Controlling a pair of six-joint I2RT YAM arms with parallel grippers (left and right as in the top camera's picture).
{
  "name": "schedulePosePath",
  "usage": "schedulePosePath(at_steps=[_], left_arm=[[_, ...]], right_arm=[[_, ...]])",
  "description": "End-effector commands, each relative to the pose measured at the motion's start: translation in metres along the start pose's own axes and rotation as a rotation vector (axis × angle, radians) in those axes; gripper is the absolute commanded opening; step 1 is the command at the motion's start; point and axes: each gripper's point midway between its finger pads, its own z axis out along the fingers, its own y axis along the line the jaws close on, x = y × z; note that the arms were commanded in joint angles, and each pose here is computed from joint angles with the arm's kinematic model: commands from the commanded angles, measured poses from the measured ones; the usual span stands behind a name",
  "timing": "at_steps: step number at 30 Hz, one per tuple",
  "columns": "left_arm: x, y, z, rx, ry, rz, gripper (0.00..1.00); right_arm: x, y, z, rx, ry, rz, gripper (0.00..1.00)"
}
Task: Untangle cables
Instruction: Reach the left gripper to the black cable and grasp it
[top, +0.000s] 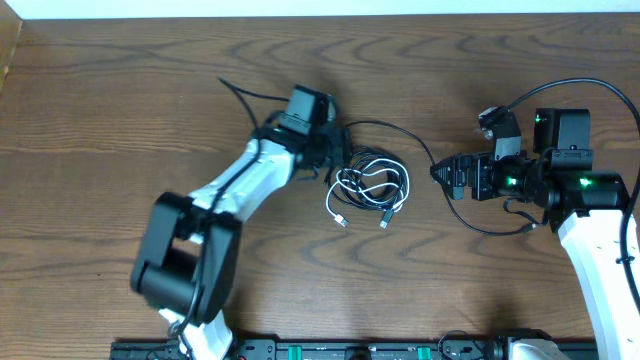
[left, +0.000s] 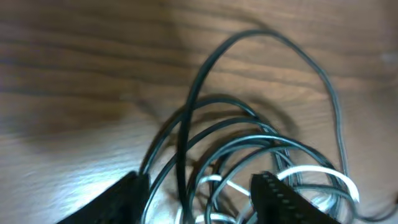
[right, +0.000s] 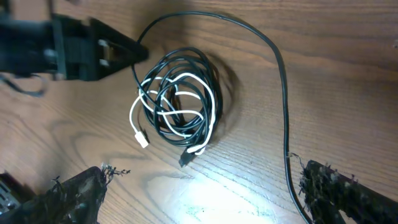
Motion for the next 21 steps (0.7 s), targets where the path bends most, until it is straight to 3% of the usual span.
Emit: schedulePosePath(at_steps=[1, 6, 8, 16, 21], left_arm=[[0.000, 0.005, 0.017, -0.043, -0.004, -0.077, 0.52], [0.004, 0.015, 0.026, -0.078, 0.003, -0.111, 0.24], [0.003, 0.014, 0.025, -0.076, 0.001, -0.110, 0.08], [-0.018, -0.012, -0.021, -0.019, -0.088, -0.080, 0.07], [-0.030, -0.079, -0.101, 0.234, -0.174, 0.001, 0.07]], right_arm=[[-0.004, 0.000, -0.003, 0.004, -0.008, 0.005, 0.98], [-0.004, 0.000, -0.003, 0.004, -0.008, 0.005, 0.98], [-0.004, 0.000, -0.003, 0.004, -0.008, 0.005, 0.98], [-0.004, 0.000, -0.002, 0.003, -0.008, 0.023, 0.97], [-0.004, 0.000, -0.002, 0.000, -0.010, 0.045, 0.97]])
